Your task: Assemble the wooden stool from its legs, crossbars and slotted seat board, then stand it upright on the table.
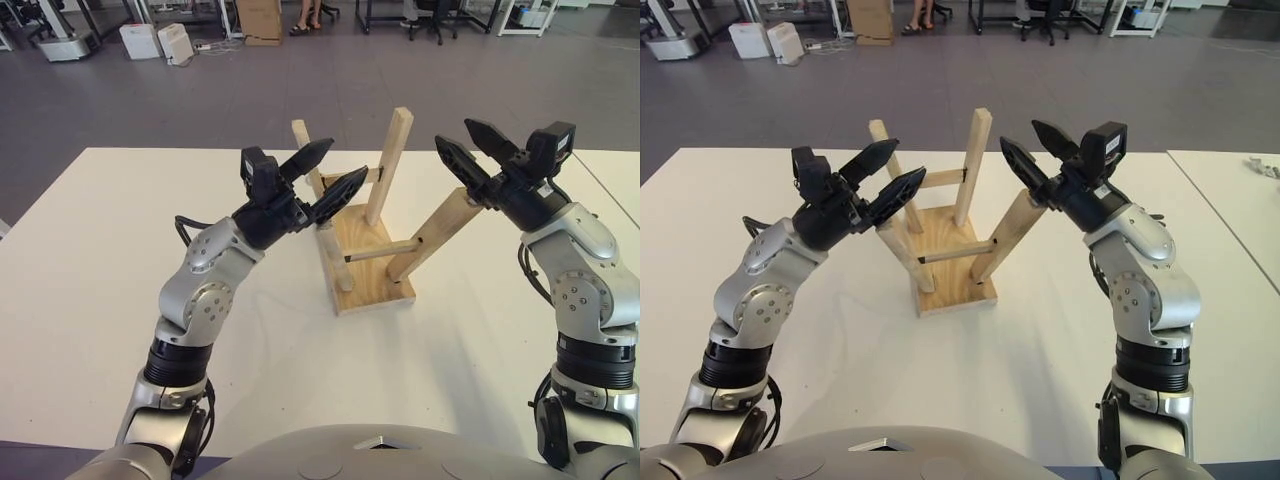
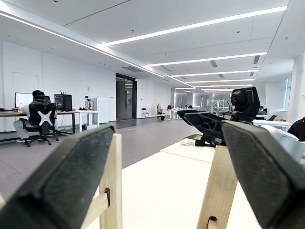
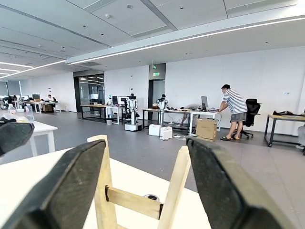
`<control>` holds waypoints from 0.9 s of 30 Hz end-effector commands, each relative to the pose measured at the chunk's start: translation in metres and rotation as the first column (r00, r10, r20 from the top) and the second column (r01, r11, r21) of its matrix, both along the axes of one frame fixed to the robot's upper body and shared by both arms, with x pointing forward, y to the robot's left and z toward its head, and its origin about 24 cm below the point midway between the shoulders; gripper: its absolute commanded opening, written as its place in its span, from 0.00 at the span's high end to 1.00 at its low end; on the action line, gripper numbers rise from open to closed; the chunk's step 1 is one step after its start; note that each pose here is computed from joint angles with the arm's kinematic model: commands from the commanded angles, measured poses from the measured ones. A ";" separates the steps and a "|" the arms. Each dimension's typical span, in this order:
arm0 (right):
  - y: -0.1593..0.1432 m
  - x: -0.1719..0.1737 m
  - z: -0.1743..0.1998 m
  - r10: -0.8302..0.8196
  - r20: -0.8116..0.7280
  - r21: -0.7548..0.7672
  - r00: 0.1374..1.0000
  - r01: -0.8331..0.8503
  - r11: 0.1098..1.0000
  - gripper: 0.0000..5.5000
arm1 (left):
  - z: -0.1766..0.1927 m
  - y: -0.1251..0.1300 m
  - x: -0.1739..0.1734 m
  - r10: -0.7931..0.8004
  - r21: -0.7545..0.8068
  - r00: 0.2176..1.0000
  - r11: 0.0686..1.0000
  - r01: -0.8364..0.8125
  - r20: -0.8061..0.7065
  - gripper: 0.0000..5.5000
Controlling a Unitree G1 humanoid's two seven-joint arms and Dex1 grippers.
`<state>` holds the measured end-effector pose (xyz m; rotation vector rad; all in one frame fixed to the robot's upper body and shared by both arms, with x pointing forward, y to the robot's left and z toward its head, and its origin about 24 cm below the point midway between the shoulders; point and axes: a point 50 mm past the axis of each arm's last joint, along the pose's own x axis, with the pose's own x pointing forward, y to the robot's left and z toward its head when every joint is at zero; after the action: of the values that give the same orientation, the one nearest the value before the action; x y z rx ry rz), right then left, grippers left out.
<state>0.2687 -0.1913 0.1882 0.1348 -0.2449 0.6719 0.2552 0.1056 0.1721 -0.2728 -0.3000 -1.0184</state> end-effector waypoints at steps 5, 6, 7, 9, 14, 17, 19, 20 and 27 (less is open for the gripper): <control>-0.041 0.028 -0.012 -0.103 -0.184 0.156 0.978 0.133 0.979 0.42 | 0.065 0.074 0.014 0.237 -0.124 0.969 0.966 -0.227 0.065 0.25; -0.041 0.033 -0.033 -0.122 -0.252 0.038 0.960 0.136 0.990 0.42 | 0.068 0.089 0.015 0.278 -0.143 0.959 0.953 -0.268 0.053 0.25; -0.033 0.035 -0.060 -0.087 -0.333 -0.056 0.939 0.072 0.996 0.42 | 0.061 0.102 0.014 0.320 -0.130 0.947 0.940 -0.314 0.026 0.25; -0.008 0.027 -0.102 0.063 -0.445 -0.125 0.893 -0.131 0.983 0.42 | 0.025 0.123 0.015 0.413 -0.037 0.907 0.908 -0.417 -0.079 0.25; 0.058 -0.028 -0.108 0.520 -0.445 -0.022 0.729 -0.589 0.808 0.42 | -0.087 0.152 -0.013 0.585 0.506 0.780 0.753 -0.421 -0.222 0.25; 0.052 -0.052 -0.115 0.469 -0.486 -0.135 0.738 -0.593 0.794 0.42 | -0.107 0.166 -0.038 0.593 0.639 0.773 0.690 -0.341 -0.227 0.25; 0.026 -0.062 -0.118 0.390 -0.532 -0.170 0.752 -0.546 0.821 0.42 | -0.111 0.175 -0.055 0.577 0.736 0.790 0.624 -0.264 -0.206 0.25; 0.011 -0.066 -0.119 0.355 -0.558 -0.180 0.750 -0.527 0.831 0.42 | -0.111 0.179 -0.064 0.556 0.773 0.806 0.597 -0.216 -0.203 0.25; -0.032 0.040 -0.144 -0.142 -0.437 -0.426 0.888 -0.065 0.903 0.42 | -0.091 0.153 -0.104 0.200 0.815 0.894 0.522 0.250 -0.402 0.25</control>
<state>0.2584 -0.2376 0.0488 -0.0434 0.4147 0.7371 0.1581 0.2737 0.0747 0.3810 0.6040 -0.8327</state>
